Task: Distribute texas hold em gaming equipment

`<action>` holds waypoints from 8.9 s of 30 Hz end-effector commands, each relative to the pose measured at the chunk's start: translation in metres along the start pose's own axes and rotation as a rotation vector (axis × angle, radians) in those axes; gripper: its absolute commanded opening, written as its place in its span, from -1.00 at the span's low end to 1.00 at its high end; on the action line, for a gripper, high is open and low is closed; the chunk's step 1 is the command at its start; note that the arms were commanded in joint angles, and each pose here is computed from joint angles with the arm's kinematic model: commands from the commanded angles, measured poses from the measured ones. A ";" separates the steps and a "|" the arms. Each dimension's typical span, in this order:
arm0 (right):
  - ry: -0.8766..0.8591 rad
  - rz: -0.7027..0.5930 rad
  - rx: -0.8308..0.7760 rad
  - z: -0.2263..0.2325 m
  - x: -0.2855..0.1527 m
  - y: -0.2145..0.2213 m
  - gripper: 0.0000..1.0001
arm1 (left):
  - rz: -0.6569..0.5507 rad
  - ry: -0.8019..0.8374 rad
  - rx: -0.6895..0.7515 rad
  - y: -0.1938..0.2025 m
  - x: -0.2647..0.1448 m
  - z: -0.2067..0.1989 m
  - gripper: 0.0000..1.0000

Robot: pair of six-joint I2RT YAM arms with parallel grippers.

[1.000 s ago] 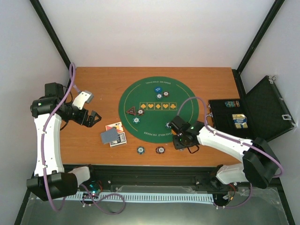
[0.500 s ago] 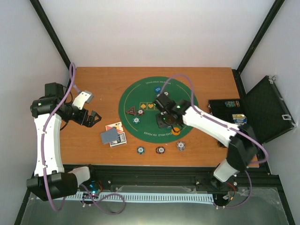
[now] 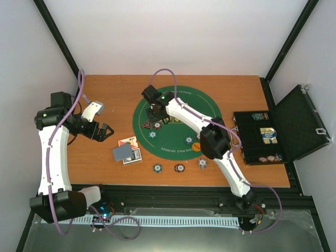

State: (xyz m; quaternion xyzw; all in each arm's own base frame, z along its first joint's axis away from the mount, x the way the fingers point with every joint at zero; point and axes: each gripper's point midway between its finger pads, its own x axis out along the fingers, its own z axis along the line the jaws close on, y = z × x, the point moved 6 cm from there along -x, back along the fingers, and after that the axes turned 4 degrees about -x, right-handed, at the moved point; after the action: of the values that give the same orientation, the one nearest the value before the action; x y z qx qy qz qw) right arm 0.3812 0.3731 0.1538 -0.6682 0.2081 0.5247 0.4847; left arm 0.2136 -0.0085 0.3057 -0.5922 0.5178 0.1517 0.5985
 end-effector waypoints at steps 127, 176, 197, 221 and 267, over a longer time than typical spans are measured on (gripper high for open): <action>0.125 0.242 0.181 -0.084 -0.060 0.276 0.06 | -0.055 -0.025 0.067 0.000 -0.013 -0.009 1.00; 0.146 0.046 0.349 -0.223 0.021 0.010 -0.27 | -0.023 -0.007 0.055 -0.002 -0.008 -0.004 0.99; 0.138 0.059 0.413 -0.252 0.072 -0.001 -0.16 | -0.013 -0.002 0.041 -0.003 -0.002 0.001 1.00; 0.069 -0.029 0.368 -0.166 -0.068 0.077 0.39 | -0.010 0.022 0.039 0.005 -0.002 -0.006 1.00; 0.128 0.185 0.282 -0.082 -0.044 0.289 0.46 | -0.003 -0.009 0.029 0.011 -0.008 -0.010 1.00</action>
State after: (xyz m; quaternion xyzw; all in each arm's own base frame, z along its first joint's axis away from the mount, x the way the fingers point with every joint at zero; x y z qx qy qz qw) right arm 0.1773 0.1655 0.0765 -0.6054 0.3681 0.4928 0.5050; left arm 0.1980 -0.0114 0.3003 -0.5819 0.5214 0.1494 0.6060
